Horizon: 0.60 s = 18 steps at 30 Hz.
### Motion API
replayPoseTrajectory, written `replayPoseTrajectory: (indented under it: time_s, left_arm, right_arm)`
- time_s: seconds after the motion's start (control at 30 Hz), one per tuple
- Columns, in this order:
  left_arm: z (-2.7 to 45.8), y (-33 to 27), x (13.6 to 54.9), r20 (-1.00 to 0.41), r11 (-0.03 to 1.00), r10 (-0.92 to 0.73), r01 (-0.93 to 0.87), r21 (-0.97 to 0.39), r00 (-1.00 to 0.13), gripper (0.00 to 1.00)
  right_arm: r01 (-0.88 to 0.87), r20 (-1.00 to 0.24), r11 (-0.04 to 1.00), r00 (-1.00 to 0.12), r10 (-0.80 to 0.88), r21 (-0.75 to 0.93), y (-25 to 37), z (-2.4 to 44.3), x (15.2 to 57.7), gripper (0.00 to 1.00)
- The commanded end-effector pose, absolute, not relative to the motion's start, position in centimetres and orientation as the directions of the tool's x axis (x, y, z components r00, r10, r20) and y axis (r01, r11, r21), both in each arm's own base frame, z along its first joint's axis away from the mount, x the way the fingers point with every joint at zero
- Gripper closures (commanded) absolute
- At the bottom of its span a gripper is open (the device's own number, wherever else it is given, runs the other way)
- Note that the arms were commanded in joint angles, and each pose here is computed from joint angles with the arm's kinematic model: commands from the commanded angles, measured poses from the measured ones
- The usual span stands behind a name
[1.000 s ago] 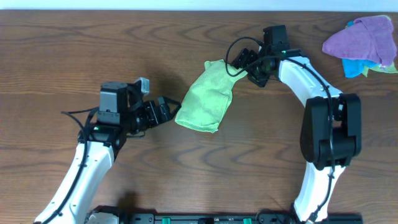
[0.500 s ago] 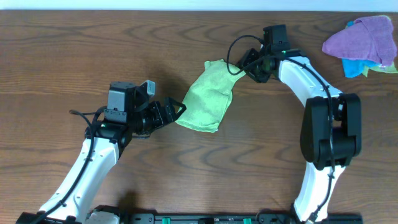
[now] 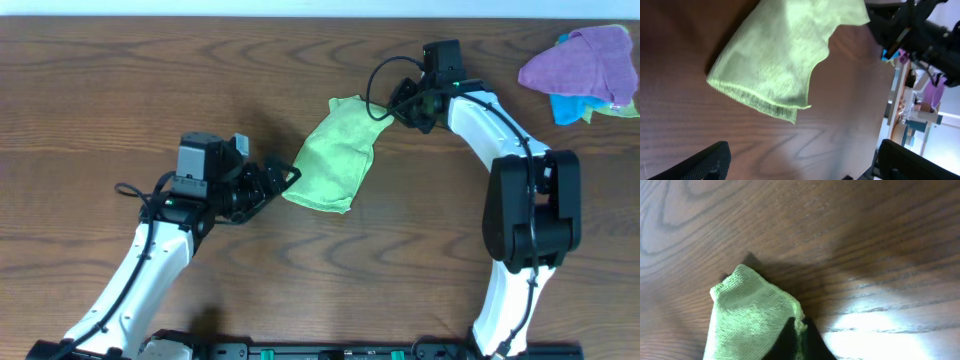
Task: Fold the cloth
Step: 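Move the left gripper toward the green cloth's lower-left edge, then grasp the green cloth's left corner with the left gripper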
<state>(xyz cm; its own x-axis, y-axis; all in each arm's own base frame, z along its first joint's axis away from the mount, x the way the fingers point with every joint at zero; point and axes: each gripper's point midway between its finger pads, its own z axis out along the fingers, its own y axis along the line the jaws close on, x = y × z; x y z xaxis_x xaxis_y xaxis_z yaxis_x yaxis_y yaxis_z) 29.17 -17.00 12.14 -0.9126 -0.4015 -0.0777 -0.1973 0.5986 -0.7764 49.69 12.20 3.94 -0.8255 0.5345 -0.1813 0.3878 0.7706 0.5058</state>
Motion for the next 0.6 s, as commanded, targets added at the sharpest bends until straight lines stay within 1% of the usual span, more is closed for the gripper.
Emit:
replayPoseTrajectory:
  time_s: [0.0,0.17,0.23,0.3,0.33,0.37,0.57]
  left_arm:
    - [12.4,-17.9,29.1,-0.098,0.620,-0.385,-0.178,-0.764,-0.918,0.05]
    - [11.6,-19.4,28.5,-0.156,0.686,-0.349,-0.138,-0.714,-0.924,0.05]
    - [11.4,-20.2,28.6,-0.191,0.707,-0.335,-0.112,-0.698,-0.923,0.01]
    - [11.3,-21.0,29.0,-0.226,0.716,-0.323,-0.081,-0.693,-0.919,0.00]
    - [11.3,-21.3,29.2,-0.237,0.716,-0.319,-0.070,-0.695,-0.918,0.05]
    - [11.2,-21.7,29.5,-0.243,0.710,-0.318,-0.060,-0.701,-0.916,0.06]
    - [9.1,-22.4,30.4,-0.168,0.686,-0.366,-0.144,-0.713,-0.915,0.06]
  right_arm:
    - [0.396,-0.170,0.769,-0.827,0.537,0.501,11.9,3.4,49.4,0.99]
    - [0.389,-0.155,0.762,-0.834,0.530,0.518,12.3,3.6,49.3,0.99]
    - [0.384,-0.151,0.759,-0.836,0.528,0.525,12.4,3.6,49.3,0.99]
    - [0.376,-0.143,0.753,-0.840,0.523,0.540,12.8,3.8,49.3,0.99]
    - [0.372,-0.142,0.751,-0.842,0.521,0.545,12.9,4.0,49.2,0.99]
    - [0.369,-0.139,0.748,-0.844,0.519,0.551,13.0,4.1,49.2,0.99]
    - [0.359,-0.146,0.745,-0.843,0.517,0.562,13.1,4.8,49.3,0.99]
